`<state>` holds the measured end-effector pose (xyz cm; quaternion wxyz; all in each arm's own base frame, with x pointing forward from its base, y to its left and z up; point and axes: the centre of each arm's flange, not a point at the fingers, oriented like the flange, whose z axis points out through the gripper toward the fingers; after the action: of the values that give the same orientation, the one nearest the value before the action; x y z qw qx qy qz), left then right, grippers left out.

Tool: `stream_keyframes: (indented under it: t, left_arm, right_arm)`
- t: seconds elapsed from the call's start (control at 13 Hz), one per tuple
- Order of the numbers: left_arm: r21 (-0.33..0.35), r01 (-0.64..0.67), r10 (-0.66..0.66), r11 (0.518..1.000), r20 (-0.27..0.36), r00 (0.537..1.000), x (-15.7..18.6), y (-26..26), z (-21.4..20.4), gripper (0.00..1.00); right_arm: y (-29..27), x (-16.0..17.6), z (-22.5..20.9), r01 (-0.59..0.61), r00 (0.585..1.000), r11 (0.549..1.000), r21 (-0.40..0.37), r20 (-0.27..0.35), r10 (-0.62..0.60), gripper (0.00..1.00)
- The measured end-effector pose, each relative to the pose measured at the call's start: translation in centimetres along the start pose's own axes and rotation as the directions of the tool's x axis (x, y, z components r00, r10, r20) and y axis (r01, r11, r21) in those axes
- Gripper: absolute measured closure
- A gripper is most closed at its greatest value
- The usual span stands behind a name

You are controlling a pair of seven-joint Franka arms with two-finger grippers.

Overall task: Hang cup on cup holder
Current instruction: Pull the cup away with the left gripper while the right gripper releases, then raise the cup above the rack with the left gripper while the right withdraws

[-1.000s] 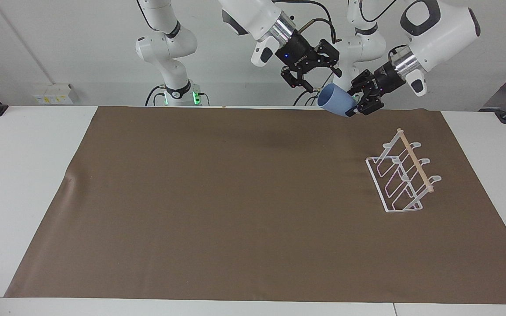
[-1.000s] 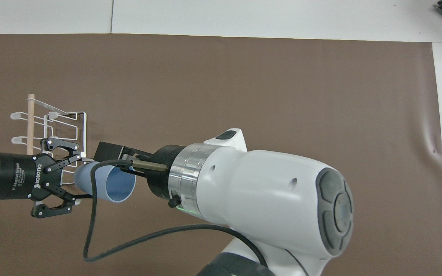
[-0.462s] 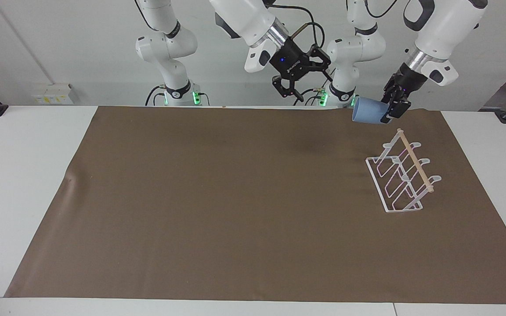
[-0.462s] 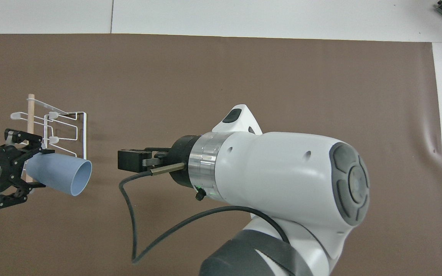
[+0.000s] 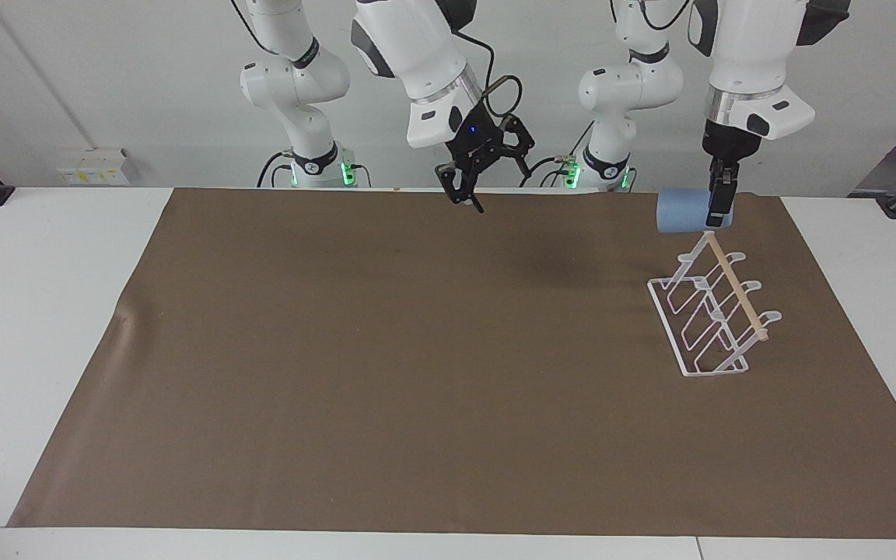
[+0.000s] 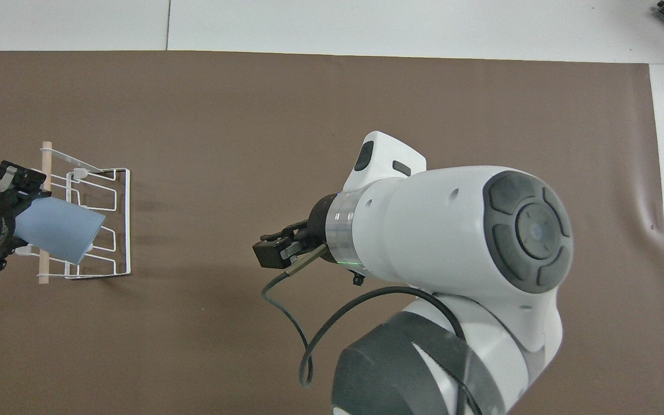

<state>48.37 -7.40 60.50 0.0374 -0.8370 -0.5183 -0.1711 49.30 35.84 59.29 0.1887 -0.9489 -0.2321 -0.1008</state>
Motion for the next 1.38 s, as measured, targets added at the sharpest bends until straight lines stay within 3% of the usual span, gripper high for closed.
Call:
stream_keyframes:
  t: [0.46, 0.69, 1.0, 1.38]
  left_arm:
    - [-0.093, -0.114, 0.089, 0.989, -0.239, 0.967, 2.4, 2.6, 1.3, 0.27]
    - [-0.057, -0.188, 0.156, 0.981, -0.359, 0.92, 2.7, 3.9, 3.8, 0.27]
    - [-0.032, -0.228, 0.194, 0.973, -0.423, 0.885, 2.3, 5.5, 7.3, 0.27]
    - [-0.014, -0.221, 0.186, 0.975, -0.491, 0.851, 0.0, 6.0, 10.4, 0.27]
  right_arm:
    - [4.9, -1.2, 0.6, -0.02, 0.99, 0.994, -0.11, 0.138, 0.035, 0.0]
    - [6.0, -2.1, 0.7, -0.058, 0.975, 0.979, -0.195, 0.198, 0.097, 0.0]
    - [7.2, -2.9, 0.4, -0.132, 0.952, 0.95, -0.281, 0.232, 0.201, 0.0]
    - [10.1, -3.4, -3.3, -0.156, 0.939, 0.908, -0.388, 0.227, 0.258, 0.0]
